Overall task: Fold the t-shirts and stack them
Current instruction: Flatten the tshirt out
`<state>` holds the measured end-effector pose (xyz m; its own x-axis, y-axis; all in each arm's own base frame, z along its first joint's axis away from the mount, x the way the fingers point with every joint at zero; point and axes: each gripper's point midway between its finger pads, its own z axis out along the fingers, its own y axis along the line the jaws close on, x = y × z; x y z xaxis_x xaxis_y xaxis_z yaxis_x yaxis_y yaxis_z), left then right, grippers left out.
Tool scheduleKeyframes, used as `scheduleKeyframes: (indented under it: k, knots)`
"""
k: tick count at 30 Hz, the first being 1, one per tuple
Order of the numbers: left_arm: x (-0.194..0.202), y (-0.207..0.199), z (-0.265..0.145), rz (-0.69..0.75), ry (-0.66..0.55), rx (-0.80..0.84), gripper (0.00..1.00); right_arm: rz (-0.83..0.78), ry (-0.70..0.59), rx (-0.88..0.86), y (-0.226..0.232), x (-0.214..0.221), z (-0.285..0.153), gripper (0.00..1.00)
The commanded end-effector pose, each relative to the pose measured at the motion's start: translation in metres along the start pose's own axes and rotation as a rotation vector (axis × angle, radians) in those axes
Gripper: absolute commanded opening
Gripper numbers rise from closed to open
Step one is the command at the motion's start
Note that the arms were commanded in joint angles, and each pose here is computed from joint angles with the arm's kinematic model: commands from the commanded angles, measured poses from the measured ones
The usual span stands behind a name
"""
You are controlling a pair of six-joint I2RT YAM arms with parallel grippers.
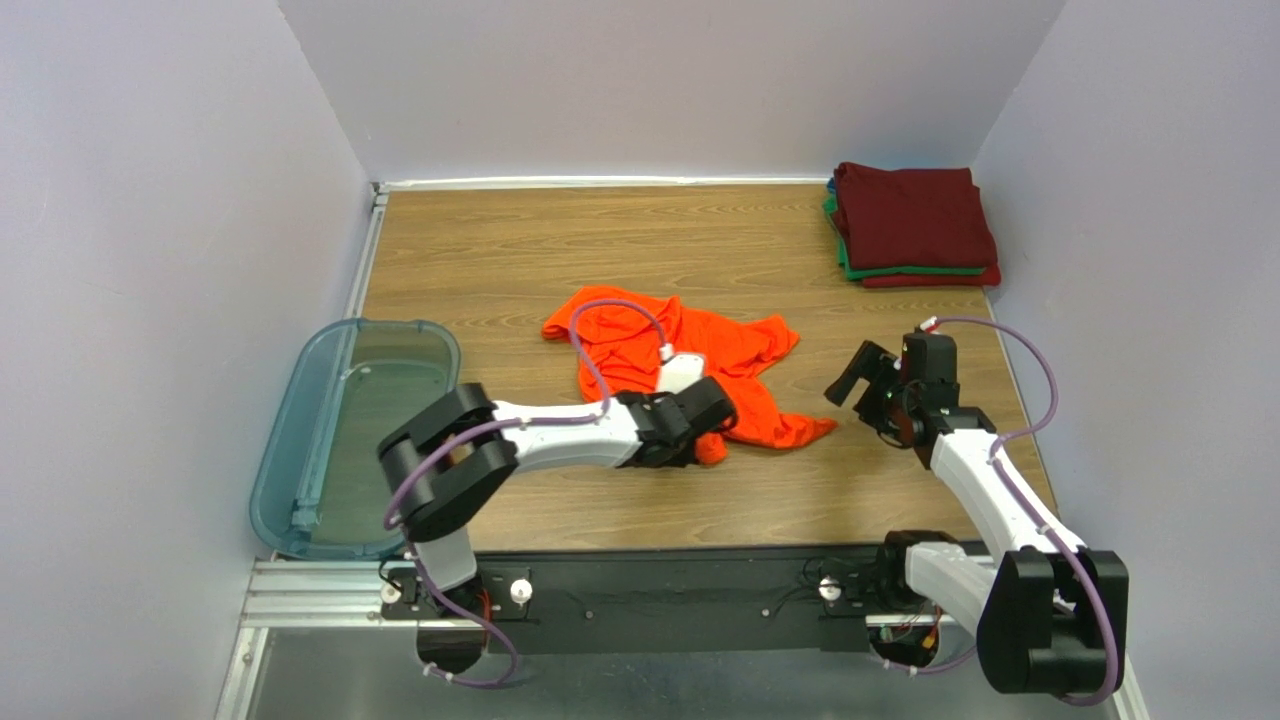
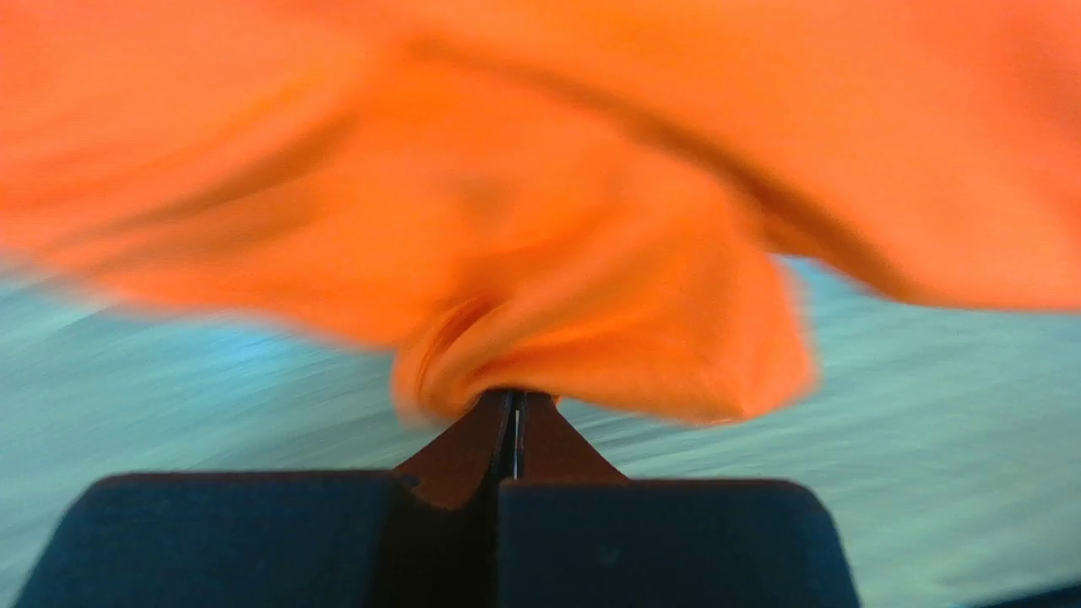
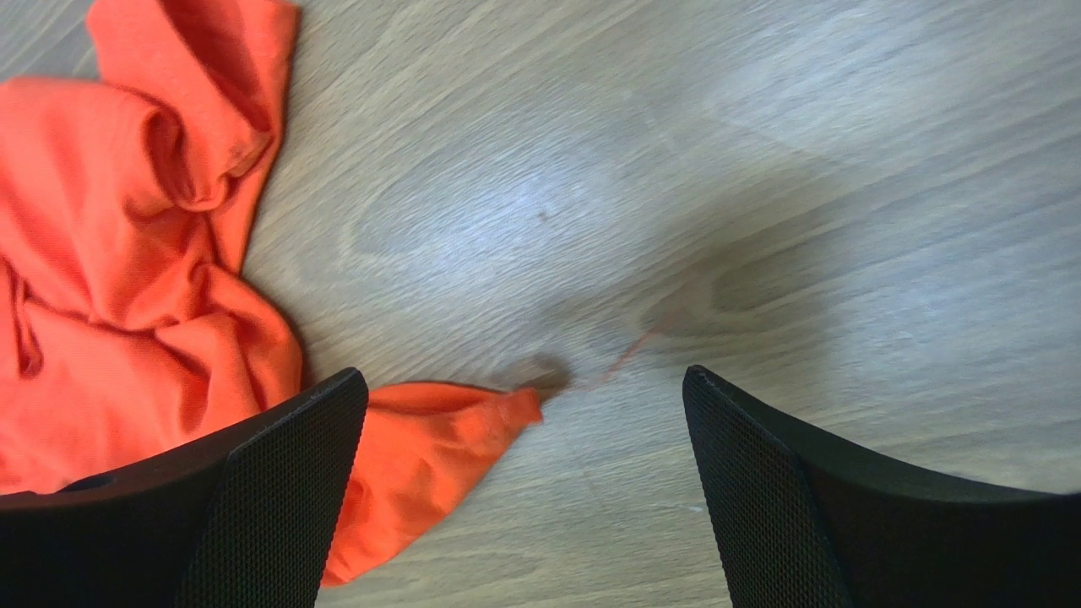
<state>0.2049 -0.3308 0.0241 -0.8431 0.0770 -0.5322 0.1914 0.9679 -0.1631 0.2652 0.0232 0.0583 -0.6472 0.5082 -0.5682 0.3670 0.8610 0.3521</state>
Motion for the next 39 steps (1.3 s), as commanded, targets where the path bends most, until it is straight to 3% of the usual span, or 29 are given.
scheduleKeyframes:
  k: [1,7,13,20,23,26,29,34,39]
  knots:
    - [-0.004,0.083,-0.025,-0.113,-0.073,-0.227,0.0,-0.031,0.086,-0.093,0.012,0.021,-0.002,1.0]
    - [-0.004,0.128,-0.046,-0.192,-0.132,-0.334,0.0,-0.081,0.164,-0.167,0.035,0.045,-0.007,1.0]
    - [0.001,0.137,-0.056,-0.243,-0.162,-0.309,0.0,-0.081,0.221,-0.112,0.033,0.07,-0.001,0.93]
    - [-0.006,0.136,-0.066,-0.287,-0.216,-0.243,0.0,-0.055,0.254,-0.061,0.024,0.081,0.012,0.7]
    - [-0.014,0.132,-0.07,-0.295,-0.243,-0.208,0.0,-0.059,0.25,-0.05,0.022,0.081,0.017,0.64]
    - [-0.031,0.127,-0.08,-0.31,-0.297,-0.184,0.0,-0.06,0.226,-0.071,0.029,0.074,0.023,0.42]
    - [-0.051,0.125,-0.095,-0.312,-0.359,-0.166,0.0,-0.061,0.22,-0.104,0.041,0.065,0.026,0.01]
    - [-0.107,0.137,-0.144,-0.373,-0.553,-0.225,0.0,-0.078,0.019,-0.245,0.089,-0.002,-0.008,0.01]
    - [-0.192,0.13,-0.241,-0.47,-0.816,-0.123,0.0,-0.058,-0.209,-0.346,0.131,-0.08,-0.067,0.01]
